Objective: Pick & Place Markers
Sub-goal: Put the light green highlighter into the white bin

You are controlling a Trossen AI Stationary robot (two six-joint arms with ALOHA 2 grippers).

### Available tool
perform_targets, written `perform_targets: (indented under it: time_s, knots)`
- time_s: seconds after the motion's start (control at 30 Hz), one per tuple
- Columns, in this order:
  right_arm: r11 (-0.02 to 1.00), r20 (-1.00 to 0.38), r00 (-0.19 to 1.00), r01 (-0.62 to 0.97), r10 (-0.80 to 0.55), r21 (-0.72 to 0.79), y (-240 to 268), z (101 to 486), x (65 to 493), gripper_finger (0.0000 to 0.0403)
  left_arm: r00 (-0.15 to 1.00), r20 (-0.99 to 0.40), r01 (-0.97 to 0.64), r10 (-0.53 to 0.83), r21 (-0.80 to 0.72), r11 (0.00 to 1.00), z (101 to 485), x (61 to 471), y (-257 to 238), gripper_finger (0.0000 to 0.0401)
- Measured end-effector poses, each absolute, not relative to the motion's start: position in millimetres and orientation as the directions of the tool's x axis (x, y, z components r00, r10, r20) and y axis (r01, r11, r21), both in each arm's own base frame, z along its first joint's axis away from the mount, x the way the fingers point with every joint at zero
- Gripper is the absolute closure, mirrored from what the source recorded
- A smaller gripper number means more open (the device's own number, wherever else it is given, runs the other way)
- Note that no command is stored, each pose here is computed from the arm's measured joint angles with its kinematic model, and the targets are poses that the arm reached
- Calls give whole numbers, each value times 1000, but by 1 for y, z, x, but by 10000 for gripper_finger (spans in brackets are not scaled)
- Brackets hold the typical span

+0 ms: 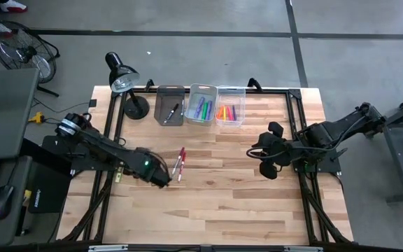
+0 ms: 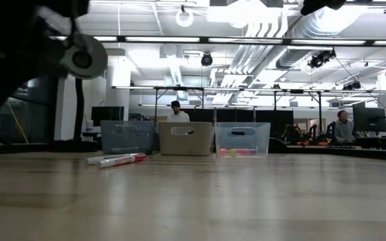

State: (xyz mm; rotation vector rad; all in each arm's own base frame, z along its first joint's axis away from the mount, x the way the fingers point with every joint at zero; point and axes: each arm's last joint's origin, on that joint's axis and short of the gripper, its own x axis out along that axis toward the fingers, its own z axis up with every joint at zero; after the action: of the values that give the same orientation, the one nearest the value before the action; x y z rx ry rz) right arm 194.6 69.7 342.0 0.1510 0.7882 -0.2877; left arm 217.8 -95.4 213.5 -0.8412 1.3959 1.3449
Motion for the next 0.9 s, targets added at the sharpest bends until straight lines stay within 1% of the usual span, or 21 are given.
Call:
perform_targets:
  time_s: [0.17, 0.23, 0.33, 0.4, 0.47, 0.57, 0.63, 0.73, 0.83, 0.9]
  knots:
    - [950, -706, 681, 310, -193, 40, 70, 343, 196, 300, -317, -946, -941, 74, 323, 103, 185, 197, -113, 226]
    - [950, -705, 683, 310, -192, 42, 70, 343, 196, 300, -292, -956, -952, 36, 294, 90, 175, 188, -118, 226]
    - [950, -702, 686, 309, -190, 45, 70, 344, 196, 300, -243, -970, -970, 10, 243, 27, 166, 175, -120, 226]
    - [950, -699, 690, 308, -187, 51, 71, 344, 197, 300, -239, -971, -971, 9, 238, -19, 165, 168, -120, 226]
    - [950, -696, 695, 307, -183, 56, 71, 344, 197, 300, -228, -974, -973, 8, 227, -42, 168, 162, -121, 226]
    - [950, -689, 702, 306, -179, 64, 71, 345, 198, 300, -274, -961, -959, 43, 270, -82, 172, 151, -118, 226]
    - [950, -684, 708, 305, -176, 70, 72, 346, 199, 300, -278, -959, -958, 46, 274, -80, 170, 147, -118, 226]
    - [949, -675, 717, 304, -173, 80, 72, 346, 200, 300, -313, -950, -947, 18, 311, -80, 167, 139, -114, 226]
    - [949, -670, 722, 304, -170, 87, 72, 347, 200, 300, -315, -949, -948, 16, 314, -57, 164, 134, -109, 226]
    - [947, -670, 723, 307, -170, 92, 72, 347, 200, 300, -318, -948, -947, 20, 317, -58, 161, 131, -107, 226]
